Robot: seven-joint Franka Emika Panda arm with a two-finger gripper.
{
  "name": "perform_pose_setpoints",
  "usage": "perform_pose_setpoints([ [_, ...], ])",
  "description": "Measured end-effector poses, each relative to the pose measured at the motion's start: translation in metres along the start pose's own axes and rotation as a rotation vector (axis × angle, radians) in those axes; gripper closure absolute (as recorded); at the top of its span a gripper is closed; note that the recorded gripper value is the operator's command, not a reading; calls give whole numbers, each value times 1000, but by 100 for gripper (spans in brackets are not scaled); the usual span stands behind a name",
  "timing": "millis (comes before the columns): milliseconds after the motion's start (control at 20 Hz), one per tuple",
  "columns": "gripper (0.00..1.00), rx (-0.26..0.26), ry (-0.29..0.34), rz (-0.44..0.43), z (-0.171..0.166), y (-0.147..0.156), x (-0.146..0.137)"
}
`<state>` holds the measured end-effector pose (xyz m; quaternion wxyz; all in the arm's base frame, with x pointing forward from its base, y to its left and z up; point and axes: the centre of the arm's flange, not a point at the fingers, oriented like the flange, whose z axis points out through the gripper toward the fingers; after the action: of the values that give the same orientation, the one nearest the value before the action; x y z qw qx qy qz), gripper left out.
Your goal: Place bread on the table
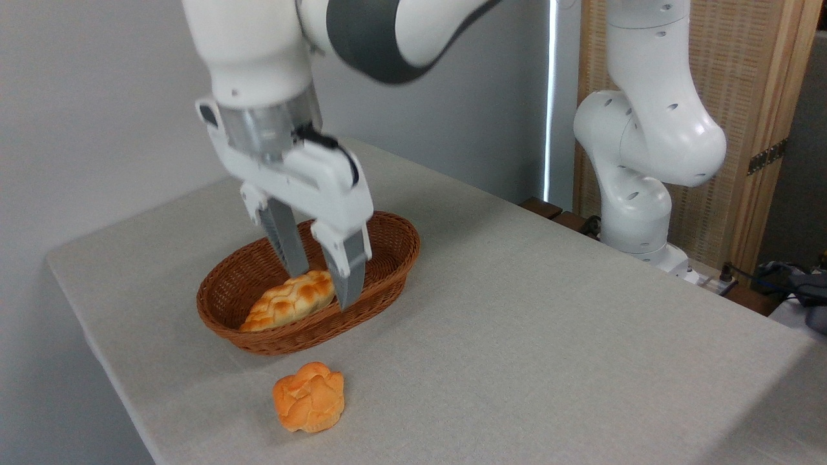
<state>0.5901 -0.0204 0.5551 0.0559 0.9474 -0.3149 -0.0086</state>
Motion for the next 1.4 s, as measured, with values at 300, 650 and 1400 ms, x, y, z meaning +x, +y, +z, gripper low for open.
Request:
perform_pose_setpoints([
  [300, 0, 21, -4, 83, -54, 59, -10],
  [650, 0, 57, -32, 72, -54, 55, -19],
  [1400, 0, 96, -38, 66, -58, 49, -22],
])
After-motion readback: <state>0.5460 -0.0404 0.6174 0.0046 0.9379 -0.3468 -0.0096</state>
